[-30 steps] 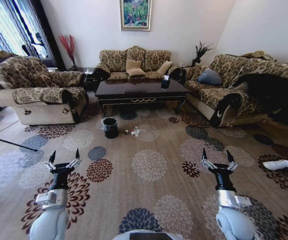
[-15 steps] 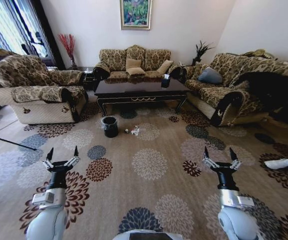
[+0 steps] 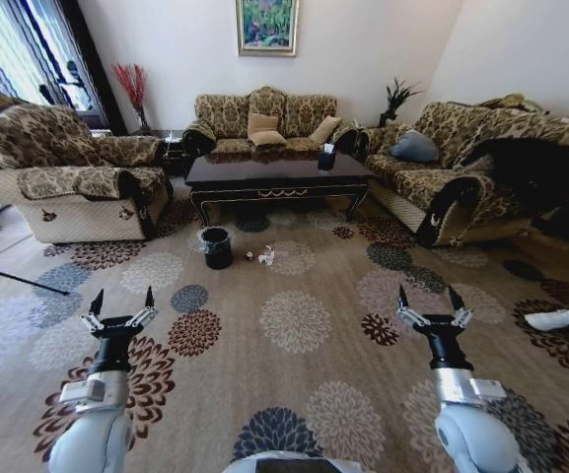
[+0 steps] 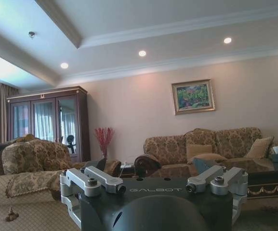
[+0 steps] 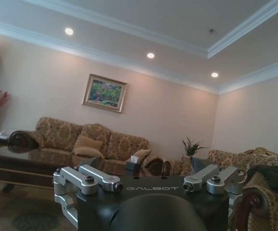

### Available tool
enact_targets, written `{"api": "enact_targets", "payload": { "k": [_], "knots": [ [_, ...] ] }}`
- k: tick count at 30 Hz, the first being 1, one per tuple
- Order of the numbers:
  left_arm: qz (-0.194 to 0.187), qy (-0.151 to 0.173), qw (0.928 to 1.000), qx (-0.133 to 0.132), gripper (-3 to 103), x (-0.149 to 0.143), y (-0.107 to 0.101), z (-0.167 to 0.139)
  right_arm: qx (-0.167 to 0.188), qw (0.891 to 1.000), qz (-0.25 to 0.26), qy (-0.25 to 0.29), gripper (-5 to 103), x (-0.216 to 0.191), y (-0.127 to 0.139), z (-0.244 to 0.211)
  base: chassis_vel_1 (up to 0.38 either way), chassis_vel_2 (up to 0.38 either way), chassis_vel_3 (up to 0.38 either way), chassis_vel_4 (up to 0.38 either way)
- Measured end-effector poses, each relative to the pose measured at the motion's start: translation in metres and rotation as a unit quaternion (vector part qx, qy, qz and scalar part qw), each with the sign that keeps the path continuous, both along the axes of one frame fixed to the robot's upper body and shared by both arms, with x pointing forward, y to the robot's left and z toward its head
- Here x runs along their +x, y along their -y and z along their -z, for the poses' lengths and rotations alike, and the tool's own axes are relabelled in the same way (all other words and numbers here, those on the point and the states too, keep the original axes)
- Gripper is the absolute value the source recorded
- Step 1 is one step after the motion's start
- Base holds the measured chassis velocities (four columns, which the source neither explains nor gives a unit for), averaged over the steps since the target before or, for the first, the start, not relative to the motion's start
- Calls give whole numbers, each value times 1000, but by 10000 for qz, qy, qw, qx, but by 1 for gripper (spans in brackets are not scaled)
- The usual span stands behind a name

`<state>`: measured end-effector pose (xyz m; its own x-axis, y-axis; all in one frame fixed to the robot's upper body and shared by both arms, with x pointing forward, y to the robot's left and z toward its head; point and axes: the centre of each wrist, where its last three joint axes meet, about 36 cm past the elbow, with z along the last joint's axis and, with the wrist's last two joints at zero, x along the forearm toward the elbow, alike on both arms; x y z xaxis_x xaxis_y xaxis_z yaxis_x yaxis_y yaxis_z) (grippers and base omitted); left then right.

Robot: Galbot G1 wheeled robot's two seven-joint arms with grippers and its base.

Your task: Move to the front of the table and pick up the trash from the floor, then place it into the trash bin.

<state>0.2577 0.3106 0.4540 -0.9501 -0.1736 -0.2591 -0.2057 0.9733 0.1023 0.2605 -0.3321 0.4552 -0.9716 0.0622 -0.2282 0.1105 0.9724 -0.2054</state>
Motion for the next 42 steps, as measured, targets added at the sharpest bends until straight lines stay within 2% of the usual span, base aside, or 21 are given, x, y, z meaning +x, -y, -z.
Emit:
{"api": "enact_targets", "payload": {
  "k": [2, 6, 16, 17, 21, 22, 25, 28, 31, 35, 42],
  "knots": [
    [0, -2, 10000, 2, 100, 0, 0, 0, -59, 9997, -182, -166, 100, -1, 3, -3, 0, 0, 0, 0],
    [7, -6, 10000, 7, 100, -1, 1, 0, 86, 9988, -339, -334, 100, -2, 4, -5, 0, 0, 0, 0],
    [62, -51, 9999, 65, 100, -2, 0, 6, 56, 9979, -527, -361, 100, -3, 2, 2, 0, 0, 0, 0],
    [78, -56, 10000, 21, 100, -2, 1, 7, 59, 9979, -528, -358, 100, -3, 1, 3, 0, 0, 0, 0],
    [157, -88, 9974, -694, 100, 0, 5, 10, 127, 9981, -512, -315, 100, -2, 1, 3, 0, 0, 0, 0],
    [157, -88, 9974, -694, 100, 0, 5, 10, 127, 9981, -512, -315, 100, -2, 1, 3, 0, 0, 0, 0],
    [196, -40, 9949, -987, 100, 3, 3, 9, 236, 9984, -437, -263, 100, 0, 1, 2, 0, 0, 0, 0],
    [206, 70, 9942, -1052, 100, 5, 2, 6, 289, 9986, -384, -236, 100, 2, 2, 2, 0, 0, 0, 0],
    [280, 283, 9921, -1189, 100, 6, 4, 2, 487, 9982, -293, -208, 100, 4, 1, 2, 0, 0, 0, 0],
    [342, 310, 9891, -1395, 100, 7, 8, 2, 662, 9973, -224, -227, 100, 6, -2, 1, 0, 0, 0, 0],
    [310, 188, 9908, -1302, 100, 6, 9, 8, 689, 9973, -234, -73, 100, 9, -1, 5, 0, 0, 0, 0]
  ]
}}
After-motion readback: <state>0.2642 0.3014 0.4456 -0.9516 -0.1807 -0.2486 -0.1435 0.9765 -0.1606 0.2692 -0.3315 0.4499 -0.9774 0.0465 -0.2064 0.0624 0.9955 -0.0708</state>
